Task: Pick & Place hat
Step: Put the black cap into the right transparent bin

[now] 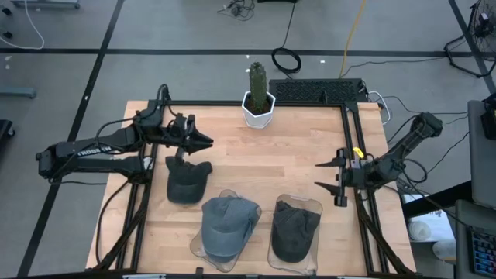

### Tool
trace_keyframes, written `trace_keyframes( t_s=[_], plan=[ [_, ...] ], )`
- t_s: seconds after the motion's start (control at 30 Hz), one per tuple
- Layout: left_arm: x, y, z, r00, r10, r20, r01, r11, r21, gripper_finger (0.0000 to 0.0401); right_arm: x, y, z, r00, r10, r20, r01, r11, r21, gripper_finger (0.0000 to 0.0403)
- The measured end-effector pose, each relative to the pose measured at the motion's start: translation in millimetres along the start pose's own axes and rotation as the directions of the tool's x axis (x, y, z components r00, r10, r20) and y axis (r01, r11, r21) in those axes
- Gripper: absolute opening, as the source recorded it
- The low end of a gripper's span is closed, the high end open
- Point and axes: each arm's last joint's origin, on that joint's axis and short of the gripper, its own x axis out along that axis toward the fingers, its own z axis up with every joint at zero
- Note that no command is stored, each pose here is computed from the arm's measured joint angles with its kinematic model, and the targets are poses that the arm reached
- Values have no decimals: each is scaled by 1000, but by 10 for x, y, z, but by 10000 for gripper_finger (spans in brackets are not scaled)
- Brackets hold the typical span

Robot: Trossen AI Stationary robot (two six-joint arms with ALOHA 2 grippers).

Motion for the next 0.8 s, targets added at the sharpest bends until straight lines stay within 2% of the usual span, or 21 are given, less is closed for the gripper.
trace_keyframes(
  t_s=[0.1,0.23,0.27,0.37,0.47,0.57,0.63,0.7,0.8],
  plan=[
    [13,-20,-23,1000,6,-17,-7,1000,-16,81,-2,-12,-47,1000,-12,-8,11,1000,-20,233],
    [31,-53,-30,996,83,-17,-85,987,-135,91,-6,-7,-120,1000,-14,-24,13,999,-41,229],
    [22,-97,14,998,60,-9,-60,990,-131,97,-6,-6,-131,1000,-15,-28,14,999,-44,229],
    [-10,-373,286,988,-144,57,144,990,5,117,-7,-8,-138,999,-18,-27,16,999,-38,229],
    [49,-662,382,973,-229,3,229,973,6,137,-7,-8,-139,999,-17,-28,17,1000,-17,227],
    [127,-928,302,974,-98,-204,97,995,-14,146,-7,-8,-139,999,-17,-28,17,1000,-16,227],
    [168,-1115,191,934,12,-358,-5,1000,20,145,-7,-8,-139,999,-17,-28,17,1000,-14,227],
    [191,-1282,52,868,97,-486,-95,995,30,140,-7,-8,-139,999,-17,-28,16,1000,-14,228],
    [238,-1485,-244,732,168,-661,-255,966,-37,130,-7,-7,-140,999,-17,-28,16,1000,-11,227]
  ],
)
